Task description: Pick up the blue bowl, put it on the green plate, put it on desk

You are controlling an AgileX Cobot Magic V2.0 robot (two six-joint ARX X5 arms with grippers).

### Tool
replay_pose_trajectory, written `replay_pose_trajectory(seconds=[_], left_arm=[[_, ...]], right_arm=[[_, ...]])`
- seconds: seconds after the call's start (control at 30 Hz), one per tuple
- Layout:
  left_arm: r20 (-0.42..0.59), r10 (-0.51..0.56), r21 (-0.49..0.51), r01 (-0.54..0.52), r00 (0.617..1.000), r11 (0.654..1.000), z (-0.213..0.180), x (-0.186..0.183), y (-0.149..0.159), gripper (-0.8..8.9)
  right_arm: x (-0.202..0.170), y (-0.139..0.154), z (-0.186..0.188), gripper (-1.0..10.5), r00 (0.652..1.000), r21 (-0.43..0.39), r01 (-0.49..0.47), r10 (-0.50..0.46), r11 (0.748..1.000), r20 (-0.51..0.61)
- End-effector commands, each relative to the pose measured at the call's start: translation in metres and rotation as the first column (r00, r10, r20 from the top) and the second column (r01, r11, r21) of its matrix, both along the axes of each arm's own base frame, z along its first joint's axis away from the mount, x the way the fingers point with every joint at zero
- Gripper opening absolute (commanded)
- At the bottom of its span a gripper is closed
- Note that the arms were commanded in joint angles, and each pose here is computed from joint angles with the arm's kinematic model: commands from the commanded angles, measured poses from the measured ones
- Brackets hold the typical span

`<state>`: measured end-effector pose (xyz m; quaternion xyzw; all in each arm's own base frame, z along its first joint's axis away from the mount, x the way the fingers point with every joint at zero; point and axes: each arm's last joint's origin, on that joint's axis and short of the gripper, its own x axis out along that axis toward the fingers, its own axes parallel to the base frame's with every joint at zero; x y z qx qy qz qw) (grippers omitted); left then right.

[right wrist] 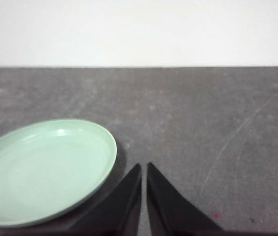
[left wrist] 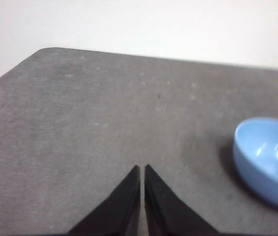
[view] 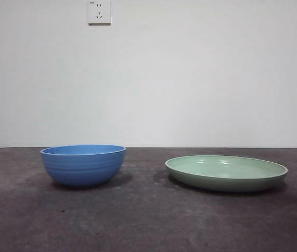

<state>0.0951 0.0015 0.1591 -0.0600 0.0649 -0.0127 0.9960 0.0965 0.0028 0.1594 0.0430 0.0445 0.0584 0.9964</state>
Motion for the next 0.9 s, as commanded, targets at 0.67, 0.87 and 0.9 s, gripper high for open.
replay_pose_trajectory(seconds=[0.67,0.87,0.9], left_arm=[[0.053,0.004,-0.405,0.018,0.999,0.914,0.023,-0.004,-0.002,0.15],[0.105,0.002,-0.412,0.041,0.995,0.910,0.055,-0.012,-0.002,0.15],[0.109,0.002,-0.409,0.043,0.994,0.911,0.062,-0.014,-0.002,0.15]], right_arm=[[-0.004,0.001,0.024,0.1,0.998,0.269,-0.024,0.006,0.963,0.066],[-0.015,0.001,0.061,0.1,0.985,0.260,-0.045,-0.001,0.965,0.174],[-0.017,0.001,0.066,0.1,0.982,0.259,-0.048,-0.001,0.965,0.188]])
